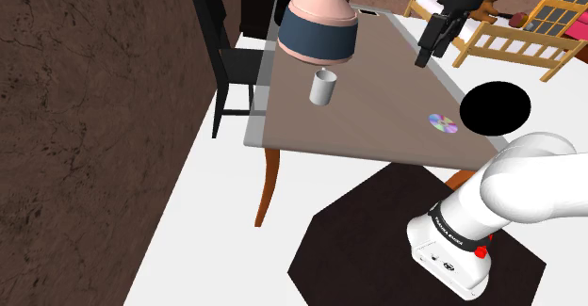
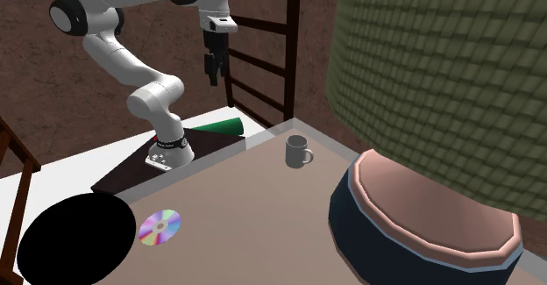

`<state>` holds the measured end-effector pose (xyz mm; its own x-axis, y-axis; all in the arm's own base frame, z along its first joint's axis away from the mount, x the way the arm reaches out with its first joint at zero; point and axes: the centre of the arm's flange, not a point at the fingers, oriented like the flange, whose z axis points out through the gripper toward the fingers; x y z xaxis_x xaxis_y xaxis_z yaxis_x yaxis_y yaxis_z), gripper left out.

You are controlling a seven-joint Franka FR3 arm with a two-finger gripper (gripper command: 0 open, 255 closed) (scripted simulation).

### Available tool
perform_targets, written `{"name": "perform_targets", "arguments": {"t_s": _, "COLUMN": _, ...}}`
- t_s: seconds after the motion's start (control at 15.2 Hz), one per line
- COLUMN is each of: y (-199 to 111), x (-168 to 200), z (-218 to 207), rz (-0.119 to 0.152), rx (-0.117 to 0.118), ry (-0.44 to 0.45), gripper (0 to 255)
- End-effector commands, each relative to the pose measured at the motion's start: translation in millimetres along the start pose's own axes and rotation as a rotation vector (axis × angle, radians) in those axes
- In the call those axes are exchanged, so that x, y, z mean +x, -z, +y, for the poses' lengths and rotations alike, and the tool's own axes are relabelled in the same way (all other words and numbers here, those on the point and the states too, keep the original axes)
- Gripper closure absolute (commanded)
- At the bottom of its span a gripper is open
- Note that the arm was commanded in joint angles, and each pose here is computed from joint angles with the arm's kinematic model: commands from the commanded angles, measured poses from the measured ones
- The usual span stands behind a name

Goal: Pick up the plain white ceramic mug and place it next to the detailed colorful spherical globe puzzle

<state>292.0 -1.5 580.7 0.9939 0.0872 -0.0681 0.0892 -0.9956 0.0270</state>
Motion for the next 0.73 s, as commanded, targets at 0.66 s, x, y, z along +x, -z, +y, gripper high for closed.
{"name": "perform_targets", "arguments": {"t_s": 0.66, "y": -71.3, "x": 103.9, "z": 3.8, "rz": 0.047, "rx": 0.000, "ry": 0.055, "gripper": 0}}
